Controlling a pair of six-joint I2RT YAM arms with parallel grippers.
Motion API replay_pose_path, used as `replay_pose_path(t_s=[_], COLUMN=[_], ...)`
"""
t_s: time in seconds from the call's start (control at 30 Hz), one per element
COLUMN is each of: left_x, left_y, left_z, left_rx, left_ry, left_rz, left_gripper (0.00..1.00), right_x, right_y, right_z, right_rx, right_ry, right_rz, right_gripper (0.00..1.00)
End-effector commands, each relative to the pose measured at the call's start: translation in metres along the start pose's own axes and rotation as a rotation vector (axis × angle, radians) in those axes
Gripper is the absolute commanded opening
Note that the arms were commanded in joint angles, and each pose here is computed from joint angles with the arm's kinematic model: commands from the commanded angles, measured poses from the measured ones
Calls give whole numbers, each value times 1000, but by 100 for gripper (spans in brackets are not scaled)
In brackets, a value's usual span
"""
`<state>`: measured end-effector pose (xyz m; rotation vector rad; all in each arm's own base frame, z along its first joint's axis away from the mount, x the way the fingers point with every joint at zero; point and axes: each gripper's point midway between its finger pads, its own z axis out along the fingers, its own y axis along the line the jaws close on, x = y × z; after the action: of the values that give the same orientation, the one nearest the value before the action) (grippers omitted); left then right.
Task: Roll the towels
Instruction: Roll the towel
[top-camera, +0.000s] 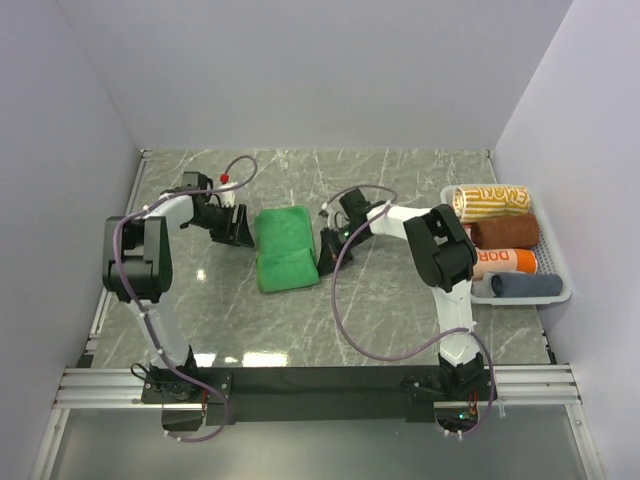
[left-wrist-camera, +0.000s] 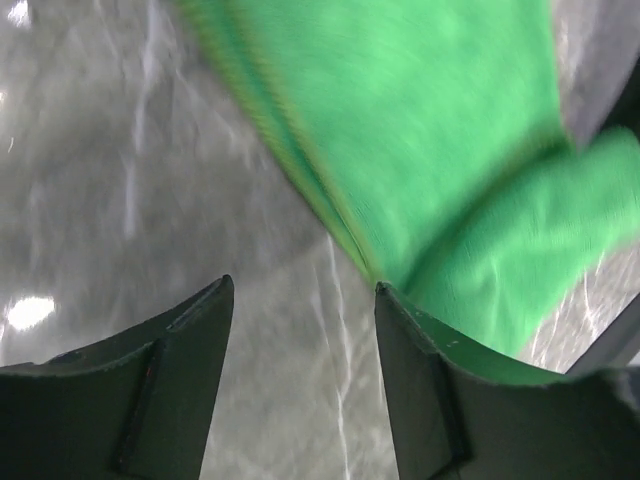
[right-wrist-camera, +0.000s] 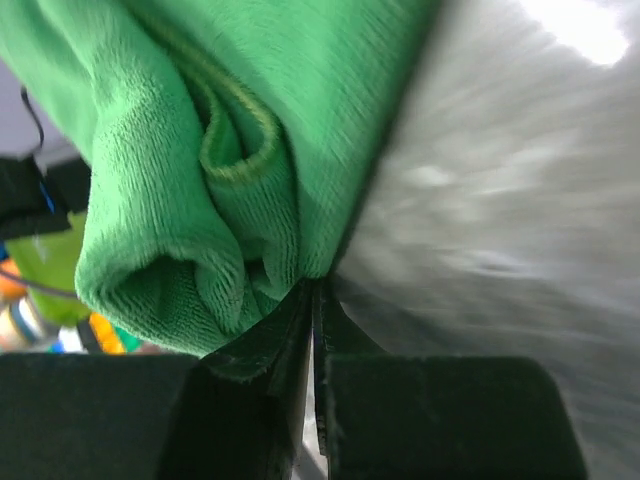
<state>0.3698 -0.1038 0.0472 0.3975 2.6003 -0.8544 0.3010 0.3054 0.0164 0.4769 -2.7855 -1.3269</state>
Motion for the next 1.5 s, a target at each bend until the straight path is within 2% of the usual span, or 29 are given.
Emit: replay_pose_path(t_s=[0.0,0.1,0.3,0.37,0.47,0.5,0.53,0.6,0.7,0.77,0.8,0.83,0.9,0.97,1.03,1.1,1.13,1.2,1.3,1.37,1.47], left_x=[-28,-38,-64,-70,-86,-89,-89,-86,-55,-38,-20,-16,3,13,20,34,30,42,52,58,59], left_y=[-6,-8,-11,-12,-11,-27,-21,-43,-77,-91,-96,-110,-120,-135,-141,-142,-134,-114,-85,-73,-57], left_z=[21,40,65,56,14,-8,-29,-60,-80,-82,-76,-79,-71,-65,-52,-35,-22,-5,16,26,36], left_rx=[69,109,170,181,167,180,177,220,343,423,477,572,657,713,699,656,623,540,421,368,276], left_ry=[-46,-42,-44,-53,-166,-206,-238,-270,-210,-169,-117,-115,-66,-36,-13,58,33,67,90,81,67], left_rz=[17,7,17,15,46,87,80,148,165,98,6,-32,-108,-102,-64,-123,-93,-187,-196,-185,-219], left_gripper=[63,60,56,56,59,60,61,61,54,50,48,46,41,39,38,38,38,38,37,35,38], right_x=[10,14,-9,-23,-42,-46,-48,-52,-50,-48,-45,-44,-44,-45,-37,-26,-22,-17,-10,-9,-16], right_y=[20,9,-8,7,43,55,70,94,125,132,143,140,143,132,119,102,93,75,35,7,-16], right_z=[-2,-11,-63,-86,-112,-117,-124,-123,-108,-91,-81,-70,-58,-47,-36,-25,-18,-8,11,14,9], right_rx=[-39,-19,46,43,16,-5,-39,-91,-160,-180,-194,-196,-191,-178,-170,-137,-122,-83,15,147,268], right_ry=[3,16,-82,-149,-252,-276,-295,-310,-279,-242,-219,-194,-170,-156,-126,-107,-93,-75,-37,-31,-56], right_rz=[-45,-28,-33,-78,-176,-178,-197,-210,-225,-223,-224,-200,-180,-146,-87,-51,-34,-9,19,31,11], right_gripper=[10,9,9,10,15,18,24,34,39,39,38,37,33,32,31,31,31,30,24,19,18])
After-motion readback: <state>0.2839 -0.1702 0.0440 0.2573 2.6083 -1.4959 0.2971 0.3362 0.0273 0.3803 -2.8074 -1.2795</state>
